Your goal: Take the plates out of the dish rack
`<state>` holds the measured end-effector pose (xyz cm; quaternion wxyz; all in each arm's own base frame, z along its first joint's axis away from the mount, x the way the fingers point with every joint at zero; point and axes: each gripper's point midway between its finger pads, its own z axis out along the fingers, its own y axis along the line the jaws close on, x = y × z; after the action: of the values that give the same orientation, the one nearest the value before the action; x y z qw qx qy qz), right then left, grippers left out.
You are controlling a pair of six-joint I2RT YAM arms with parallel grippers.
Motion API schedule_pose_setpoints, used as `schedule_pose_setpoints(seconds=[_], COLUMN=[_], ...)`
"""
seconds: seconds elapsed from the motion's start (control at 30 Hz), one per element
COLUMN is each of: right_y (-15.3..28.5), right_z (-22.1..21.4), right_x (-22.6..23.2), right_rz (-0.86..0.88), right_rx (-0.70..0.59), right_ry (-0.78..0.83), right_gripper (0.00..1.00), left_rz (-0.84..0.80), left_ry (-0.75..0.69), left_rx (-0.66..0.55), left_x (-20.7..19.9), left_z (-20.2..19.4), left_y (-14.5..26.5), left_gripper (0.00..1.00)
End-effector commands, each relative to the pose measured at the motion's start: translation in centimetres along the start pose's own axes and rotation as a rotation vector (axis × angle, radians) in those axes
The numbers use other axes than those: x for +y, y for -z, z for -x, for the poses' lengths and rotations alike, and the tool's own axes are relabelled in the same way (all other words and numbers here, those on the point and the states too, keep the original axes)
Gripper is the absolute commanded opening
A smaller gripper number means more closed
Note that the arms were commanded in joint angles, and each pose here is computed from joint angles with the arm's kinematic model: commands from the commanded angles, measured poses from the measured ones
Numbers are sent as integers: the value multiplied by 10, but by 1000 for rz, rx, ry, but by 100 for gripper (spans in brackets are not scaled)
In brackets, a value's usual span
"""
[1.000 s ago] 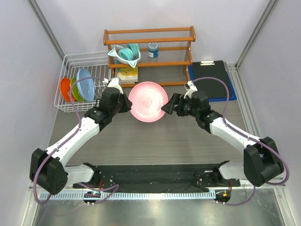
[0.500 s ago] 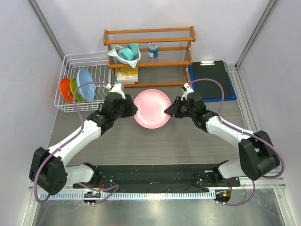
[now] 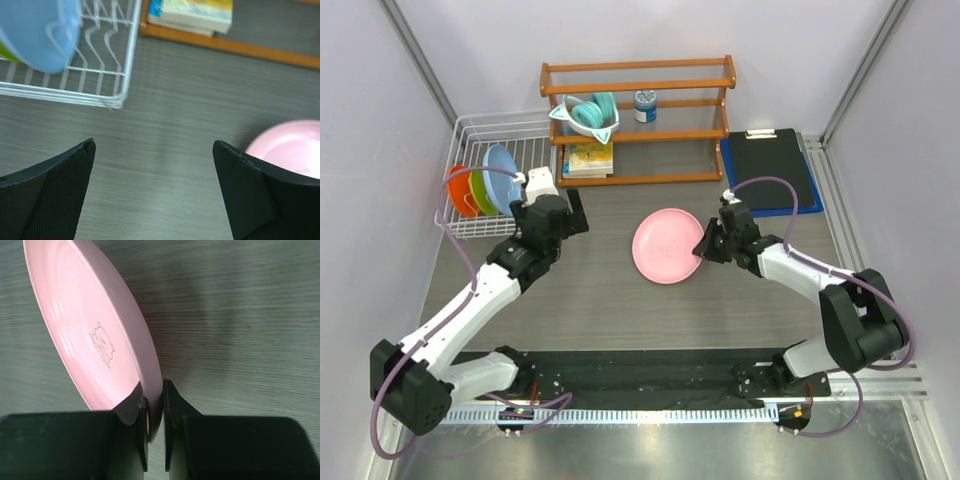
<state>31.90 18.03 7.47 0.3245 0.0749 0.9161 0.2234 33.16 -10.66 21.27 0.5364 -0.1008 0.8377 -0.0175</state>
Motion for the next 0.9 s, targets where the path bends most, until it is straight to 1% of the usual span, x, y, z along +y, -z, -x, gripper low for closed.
schedule_pose_setpoints(seconds=[0.0,0.1,0.17,0.2,0.3,0.33,0.4,0.43,0.47,0.53,0.6,0.73,0.77,0.87], right_y=[-6,-7,-9,-10,-11,-13,-14,-13,-12,-9,0,17,20,26], right_z=[9,9,7,6,2,0,-2,-4,-1,2,13,31,34,44], right_x=[-23,-39,-48,-51,-64,-68,-72,-74,-84,-89,-93,-87,-86,-79], right_rz=[-67,-102,-131,-140,-195,-219,-233,-244,-301,-335,-375,-368,-362,-341], right_rx=[-13,-2,12,17,39,55,71,87,68,60,11,-61,-73,-103], right_ry=[-53,-76,-88,-88,-81,-78,-68,-69,-61,-52,-45,-19,-19,2], right_gripper=[1,2,7,17,32,46,54,61,62,65,66,68,69,70], left_rz=[196,279,313,325,367,385,407,426,435,472,483,580,586,609], left_ry=[-54,-72,-92,-91,-97,-88,-88,-81,-76,-57,-45,-45,-30,-14], left_rx=[-179,-221,-223,-229,-217,-209,-186,-181,-179,-164,-166,-171,-186,-178], left_x=[37,51,57,59,70,79,86,93,97,111,117,142,144,154], left_z=[53,65,68,70,71,72,70,71,72,72,76,81,88,93], left_y=[15,16,12,10,-3,-7,-16,-20,-23,-32,-38,-55,-59,-79], left_gripper=[99,100,99,99,99,99,99,99,99,99,99,99,99,100])
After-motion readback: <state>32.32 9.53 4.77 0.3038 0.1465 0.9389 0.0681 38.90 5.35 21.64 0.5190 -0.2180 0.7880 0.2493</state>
